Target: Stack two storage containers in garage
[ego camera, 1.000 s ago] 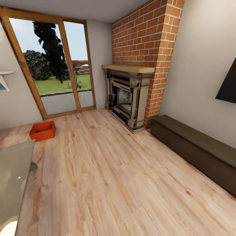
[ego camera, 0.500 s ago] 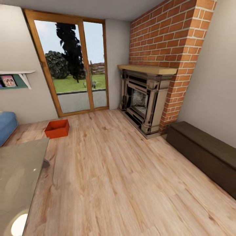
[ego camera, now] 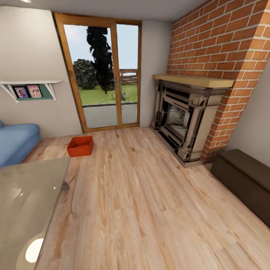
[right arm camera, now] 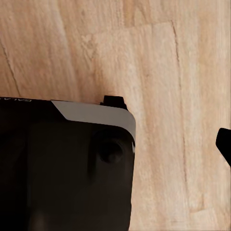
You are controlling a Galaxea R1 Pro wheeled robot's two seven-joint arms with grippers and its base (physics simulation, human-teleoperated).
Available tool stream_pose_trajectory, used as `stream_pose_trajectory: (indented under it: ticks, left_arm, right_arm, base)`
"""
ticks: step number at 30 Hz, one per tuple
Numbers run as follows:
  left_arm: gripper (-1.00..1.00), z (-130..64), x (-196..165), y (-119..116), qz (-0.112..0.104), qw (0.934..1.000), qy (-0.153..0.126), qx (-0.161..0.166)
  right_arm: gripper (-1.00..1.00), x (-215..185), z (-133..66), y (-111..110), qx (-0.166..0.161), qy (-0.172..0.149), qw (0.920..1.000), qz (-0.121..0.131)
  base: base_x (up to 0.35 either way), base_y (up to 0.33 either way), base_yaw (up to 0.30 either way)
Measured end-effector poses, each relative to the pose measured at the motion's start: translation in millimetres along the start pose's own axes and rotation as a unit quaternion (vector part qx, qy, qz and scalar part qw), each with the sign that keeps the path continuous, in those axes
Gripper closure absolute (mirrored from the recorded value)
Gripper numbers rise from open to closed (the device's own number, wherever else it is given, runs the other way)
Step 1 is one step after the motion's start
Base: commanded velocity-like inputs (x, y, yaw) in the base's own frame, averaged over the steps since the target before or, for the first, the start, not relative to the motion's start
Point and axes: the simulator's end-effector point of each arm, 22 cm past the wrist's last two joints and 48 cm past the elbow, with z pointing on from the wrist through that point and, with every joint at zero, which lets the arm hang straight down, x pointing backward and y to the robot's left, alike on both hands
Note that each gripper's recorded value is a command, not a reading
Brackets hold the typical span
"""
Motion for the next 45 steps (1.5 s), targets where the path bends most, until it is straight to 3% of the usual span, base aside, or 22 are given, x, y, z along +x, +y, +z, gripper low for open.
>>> stream_pose_trajectory:
  ticks: [15, 45]
  left_arm:
    - [-1.0, 0.0, 0.0, 0.0, 0.0, 1.0, 0.0, 0.0]
    - [-1.0, 0.0, -0.1, -0.1, 0.0, 1.0, 0.0, 0.0]
  right_arm:
    - [-1.0, -0.2, 0.0, -0.1, 0.0, 0.0, 1.0, 0.0]
    - [-1.0, -0.6, -0.1, 1.0, -0.001, -0.001, 1.0, 0.0]
  base:
    - [0.321, 0.0, 0.21]
    - [0.321, 0.0, 0.004]
